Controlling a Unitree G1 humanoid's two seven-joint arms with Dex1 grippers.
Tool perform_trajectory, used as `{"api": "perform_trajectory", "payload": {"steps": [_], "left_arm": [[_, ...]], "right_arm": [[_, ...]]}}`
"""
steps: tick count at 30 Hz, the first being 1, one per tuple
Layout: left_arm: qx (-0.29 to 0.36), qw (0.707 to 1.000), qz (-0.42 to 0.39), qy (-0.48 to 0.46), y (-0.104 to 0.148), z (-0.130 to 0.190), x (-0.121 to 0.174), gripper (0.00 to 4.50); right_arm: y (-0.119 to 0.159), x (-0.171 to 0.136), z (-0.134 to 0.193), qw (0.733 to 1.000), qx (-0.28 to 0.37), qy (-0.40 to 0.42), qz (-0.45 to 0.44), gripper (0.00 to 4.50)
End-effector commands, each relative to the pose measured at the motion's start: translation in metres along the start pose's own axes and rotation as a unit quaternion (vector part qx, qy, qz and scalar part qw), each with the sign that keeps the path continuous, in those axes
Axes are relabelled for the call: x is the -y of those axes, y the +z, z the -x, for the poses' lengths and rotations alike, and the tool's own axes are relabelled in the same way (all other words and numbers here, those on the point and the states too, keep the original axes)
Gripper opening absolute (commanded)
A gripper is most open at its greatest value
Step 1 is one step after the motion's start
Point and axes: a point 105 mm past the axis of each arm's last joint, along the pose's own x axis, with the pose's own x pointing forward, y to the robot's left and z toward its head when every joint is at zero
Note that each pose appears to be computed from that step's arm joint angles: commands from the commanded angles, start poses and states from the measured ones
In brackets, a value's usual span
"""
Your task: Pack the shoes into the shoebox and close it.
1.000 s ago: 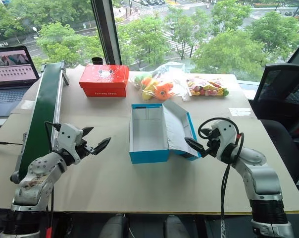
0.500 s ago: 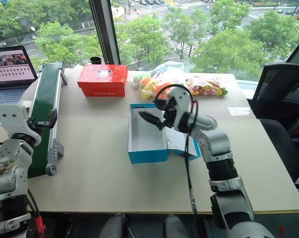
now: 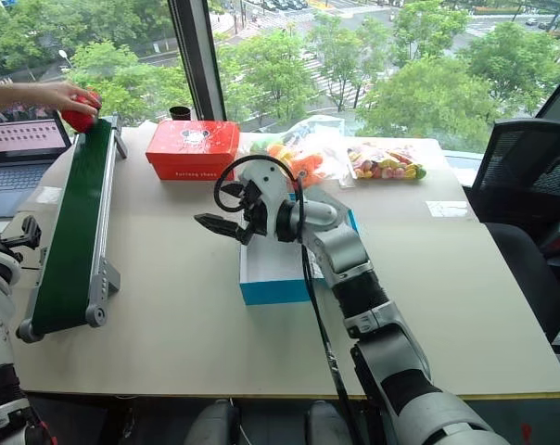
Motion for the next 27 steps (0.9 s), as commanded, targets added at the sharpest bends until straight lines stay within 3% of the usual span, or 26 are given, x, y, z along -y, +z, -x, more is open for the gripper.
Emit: {"api": "perform_trajectory", "payload": {"steps": [1,8,27], "left_arm": [[0.035,0.999,0.003,0.005,0.019,-0.008,-0.005,4.5],[0.029,0.999,-0.002,-0.019,0.014,-0.026,0.011,4.5],[-0.011,1.0,-0.02,-0.016,-0.031,-0.052,0.029,4.5]], "right_arm": [[0.016,0.008,0.001,0.999,0.021,-0.035,0.03,4.48],[0.011,0.032,0.011,0.992,0.016,-0.121,0.022,4.48],[0.016,0.035,0.021,0.99,0.026,-0.136,0.018,4.48]]}}
